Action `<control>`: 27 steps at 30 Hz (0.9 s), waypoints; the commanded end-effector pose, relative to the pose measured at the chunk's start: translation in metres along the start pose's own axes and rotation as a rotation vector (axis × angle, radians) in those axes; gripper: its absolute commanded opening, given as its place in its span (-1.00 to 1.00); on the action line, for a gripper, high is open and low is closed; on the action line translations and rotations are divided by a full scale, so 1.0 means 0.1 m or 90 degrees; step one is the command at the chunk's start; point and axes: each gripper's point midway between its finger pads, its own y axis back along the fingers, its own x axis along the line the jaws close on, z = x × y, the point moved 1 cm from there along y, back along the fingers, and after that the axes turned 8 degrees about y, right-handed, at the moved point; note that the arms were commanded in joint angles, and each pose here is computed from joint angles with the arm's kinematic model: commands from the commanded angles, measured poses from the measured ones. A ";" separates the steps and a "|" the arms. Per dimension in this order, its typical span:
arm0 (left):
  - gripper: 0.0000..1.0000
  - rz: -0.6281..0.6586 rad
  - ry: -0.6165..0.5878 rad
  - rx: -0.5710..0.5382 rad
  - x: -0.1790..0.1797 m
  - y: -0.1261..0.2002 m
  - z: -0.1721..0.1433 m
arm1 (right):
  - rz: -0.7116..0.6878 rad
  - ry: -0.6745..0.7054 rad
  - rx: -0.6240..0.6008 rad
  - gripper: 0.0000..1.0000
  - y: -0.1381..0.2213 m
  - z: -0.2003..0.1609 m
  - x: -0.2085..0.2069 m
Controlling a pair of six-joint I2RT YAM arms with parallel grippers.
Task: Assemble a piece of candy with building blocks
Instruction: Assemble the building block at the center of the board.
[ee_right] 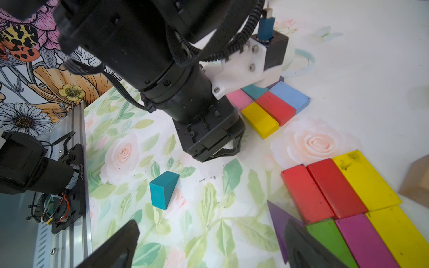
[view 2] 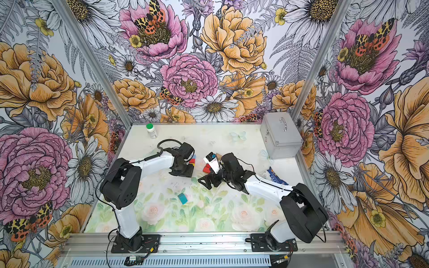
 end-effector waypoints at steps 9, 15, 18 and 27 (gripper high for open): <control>0.22 0.000 0.001 -0.022 0.02 0.03 0.15 | 0.001 0.016 -0.021 0.96 0.04 0.08 0.00; 0.22 -0.009 0.001 -0.027 0.01 0.06 0.19 | 0.002 0.014 -0.020 0.96 0.04 0.08 0.00; 0.23 -0.020 0.002 -0.027 0.00 0.12 0.14 | -0.001 0.014 -0.023 0.96 0.05 0.09 0.00; 0.47 -0.094 0.025 -0.049 0.15 0.61 -0.27 | -0.047 -0.036 0.021 0.96 0.19 -0.11 -0.02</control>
